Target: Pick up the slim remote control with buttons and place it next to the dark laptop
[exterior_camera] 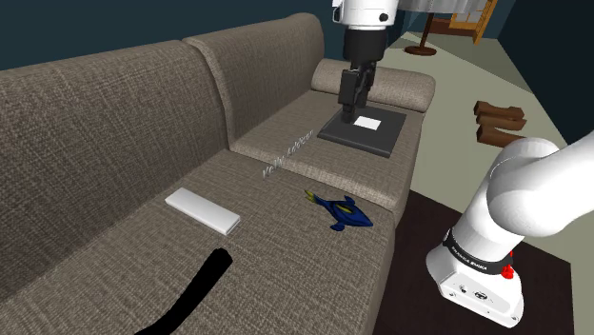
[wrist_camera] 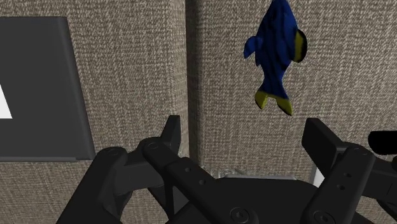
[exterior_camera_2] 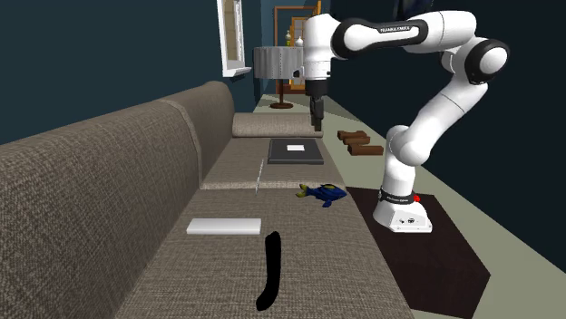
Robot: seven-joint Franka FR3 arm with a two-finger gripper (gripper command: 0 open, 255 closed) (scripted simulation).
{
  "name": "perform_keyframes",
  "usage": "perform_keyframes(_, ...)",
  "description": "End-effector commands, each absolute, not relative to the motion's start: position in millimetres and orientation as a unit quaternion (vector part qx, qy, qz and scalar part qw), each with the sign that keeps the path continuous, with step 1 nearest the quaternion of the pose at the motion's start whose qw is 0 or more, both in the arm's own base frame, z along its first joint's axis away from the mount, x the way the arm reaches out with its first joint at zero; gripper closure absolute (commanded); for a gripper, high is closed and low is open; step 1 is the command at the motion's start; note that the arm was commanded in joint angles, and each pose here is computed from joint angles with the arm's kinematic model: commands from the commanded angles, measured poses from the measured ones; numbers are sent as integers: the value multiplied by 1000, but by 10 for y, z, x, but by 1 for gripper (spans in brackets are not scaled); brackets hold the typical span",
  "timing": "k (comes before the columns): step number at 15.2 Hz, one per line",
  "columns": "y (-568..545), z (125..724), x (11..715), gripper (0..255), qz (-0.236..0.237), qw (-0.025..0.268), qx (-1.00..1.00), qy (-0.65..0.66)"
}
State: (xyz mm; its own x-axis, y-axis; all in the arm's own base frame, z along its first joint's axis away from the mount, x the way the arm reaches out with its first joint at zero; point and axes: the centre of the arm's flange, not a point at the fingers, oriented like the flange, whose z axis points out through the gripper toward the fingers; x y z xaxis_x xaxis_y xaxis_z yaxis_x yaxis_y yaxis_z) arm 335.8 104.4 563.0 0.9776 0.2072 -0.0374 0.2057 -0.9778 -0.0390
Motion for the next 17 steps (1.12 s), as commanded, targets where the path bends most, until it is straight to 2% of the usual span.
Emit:
perform_keyframes(1, 1201, 5507, 3512, 0, 19, 16, -994, -104)
perform_keyframes(17, 2717, 4543, 4637, 0, 11, 5, -995, -104)
